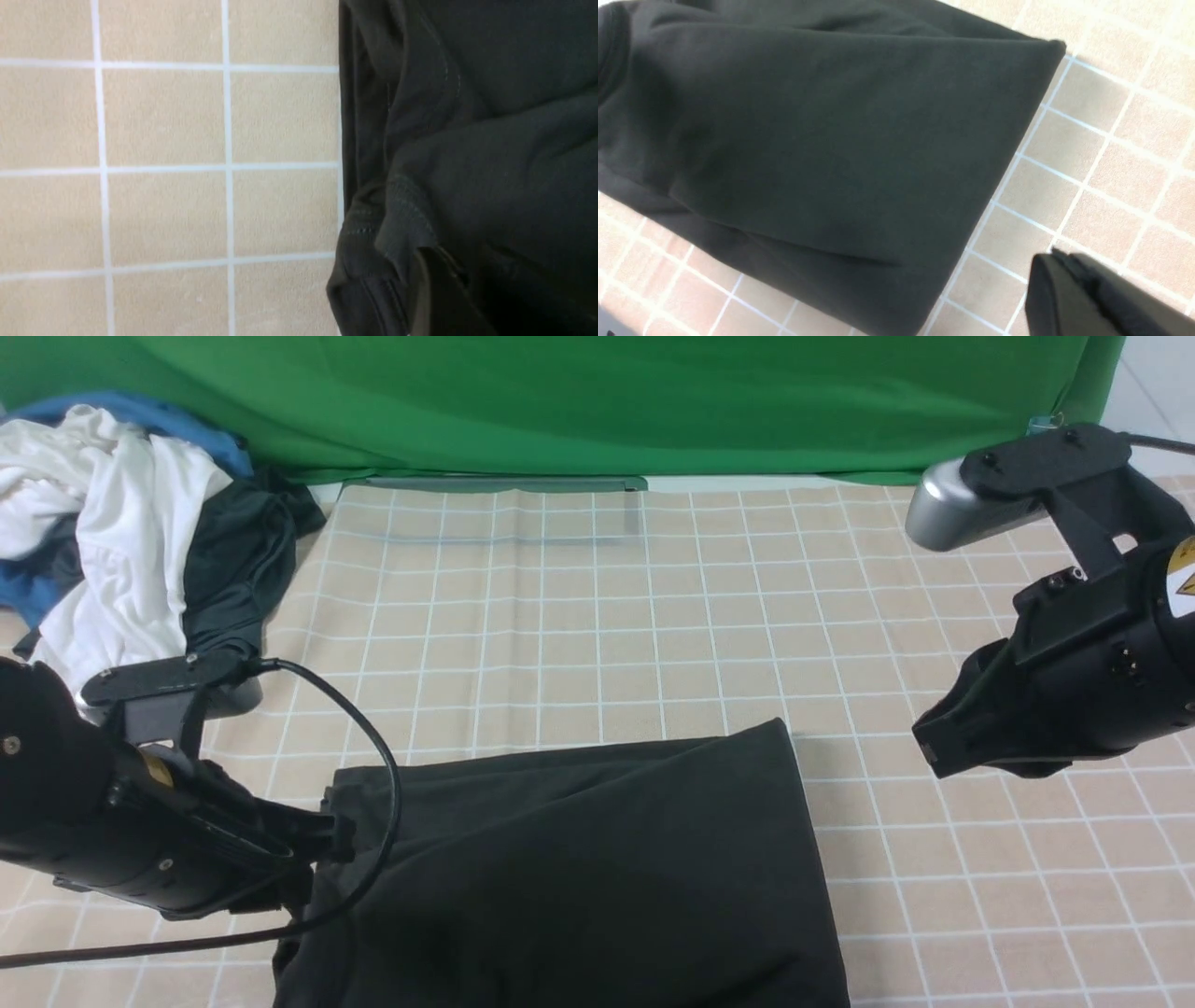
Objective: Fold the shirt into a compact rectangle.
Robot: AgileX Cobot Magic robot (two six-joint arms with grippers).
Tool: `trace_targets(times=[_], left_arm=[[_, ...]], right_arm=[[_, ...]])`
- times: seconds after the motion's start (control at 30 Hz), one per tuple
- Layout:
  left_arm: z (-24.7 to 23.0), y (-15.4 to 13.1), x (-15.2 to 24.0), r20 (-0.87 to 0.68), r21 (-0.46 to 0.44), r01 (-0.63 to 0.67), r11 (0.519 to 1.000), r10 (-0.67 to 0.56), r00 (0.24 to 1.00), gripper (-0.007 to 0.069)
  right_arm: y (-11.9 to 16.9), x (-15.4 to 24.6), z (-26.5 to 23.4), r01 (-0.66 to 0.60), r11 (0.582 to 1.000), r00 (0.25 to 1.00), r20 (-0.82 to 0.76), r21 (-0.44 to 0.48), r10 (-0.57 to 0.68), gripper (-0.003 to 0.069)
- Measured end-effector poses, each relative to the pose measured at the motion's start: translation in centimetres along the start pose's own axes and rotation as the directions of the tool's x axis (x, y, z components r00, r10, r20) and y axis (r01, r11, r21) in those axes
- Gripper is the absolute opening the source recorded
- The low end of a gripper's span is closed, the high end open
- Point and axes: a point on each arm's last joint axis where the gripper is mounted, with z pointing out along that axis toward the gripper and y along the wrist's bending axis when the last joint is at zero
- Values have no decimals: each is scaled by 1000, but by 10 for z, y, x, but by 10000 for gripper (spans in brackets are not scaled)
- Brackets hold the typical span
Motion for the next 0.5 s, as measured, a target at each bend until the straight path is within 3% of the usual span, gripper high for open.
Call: trace_targets(times=[0.2,0.3,0.4,0.5], left_arm=[[13,1,-4,-18,-10,3,1000,-3,1000,362],[25,3,-4,-68,-23,8,1000,-10,998,414],[36,4,-4,-112,-32,11,999,-14,994,393],[38,4,-4,-119,-31,-18,999,14,993,256]], right_arm=[[0,0,0,-4,1000,1000,0,0,4,34],[0,0,0,-5,1000,1000,0,0,5,34],[0,0,0,-10,1000,1000,0,0,10,34],[0,0,0,-11,1000,1000,0,0,11,34]])
